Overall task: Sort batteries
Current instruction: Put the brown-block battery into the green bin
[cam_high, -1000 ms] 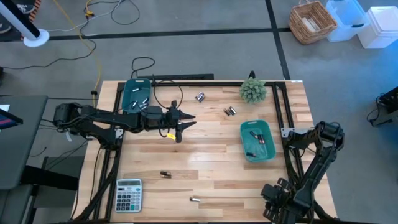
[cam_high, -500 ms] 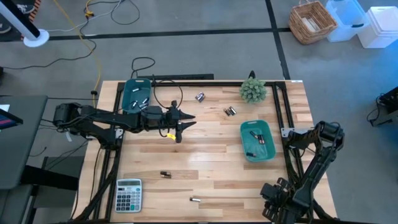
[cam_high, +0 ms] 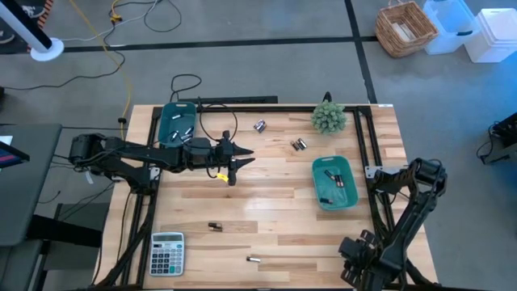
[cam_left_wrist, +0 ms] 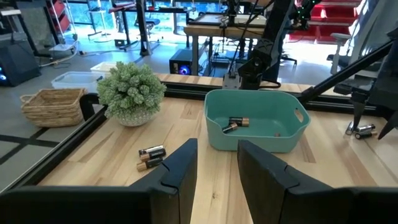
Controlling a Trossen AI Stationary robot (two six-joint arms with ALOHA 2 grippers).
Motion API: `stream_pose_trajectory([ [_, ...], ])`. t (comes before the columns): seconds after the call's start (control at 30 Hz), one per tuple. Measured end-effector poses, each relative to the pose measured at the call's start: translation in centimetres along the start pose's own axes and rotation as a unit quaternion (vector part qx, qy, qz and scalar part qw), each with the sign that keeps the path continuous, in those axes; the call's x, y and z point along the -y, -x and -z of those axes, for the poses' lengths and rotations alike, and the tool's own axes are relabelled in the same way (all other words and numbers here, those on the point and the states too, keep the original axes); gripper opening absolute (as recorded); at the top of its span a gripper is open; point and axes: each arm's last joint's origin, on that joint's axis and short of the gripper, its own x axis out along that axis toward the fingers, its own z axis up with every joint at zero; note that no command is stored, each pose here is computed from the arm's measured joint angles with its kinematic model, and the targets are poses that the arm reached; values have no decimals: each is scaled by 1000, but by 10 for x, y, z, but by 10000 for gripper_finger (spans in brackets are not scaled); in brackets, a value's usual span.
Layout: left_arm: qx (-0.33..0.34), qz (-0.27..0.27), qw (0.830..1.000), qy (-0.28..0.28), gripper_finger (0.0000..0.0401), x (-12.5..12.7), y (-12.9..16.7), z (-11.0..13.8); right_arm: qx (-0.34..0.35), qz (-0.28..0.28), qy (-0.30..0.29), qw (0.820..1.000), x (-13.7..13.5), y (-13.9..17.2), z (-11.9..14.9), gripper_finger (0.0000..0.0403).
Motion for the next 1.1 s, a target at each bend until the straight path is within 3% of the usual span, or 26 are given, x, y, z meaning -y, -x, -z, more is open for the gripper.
stream_pose_trajectory([
  [0.47, 1, 0, 1000, 1, 107, 0, 0, 0, 1, 13, 5, 1000, -5, -13, 4, 193],
  [0.83, 1, 0, 1000, 0, 107, 0, 0, 0, 0, 13, 9, 1000, -4, -14, 4, 103],
  [1.1, 0, 0, 1000, 0, 107, 0, 0, 0, 0, 11, 12, 1000, -5, -14, 4, 76],
])
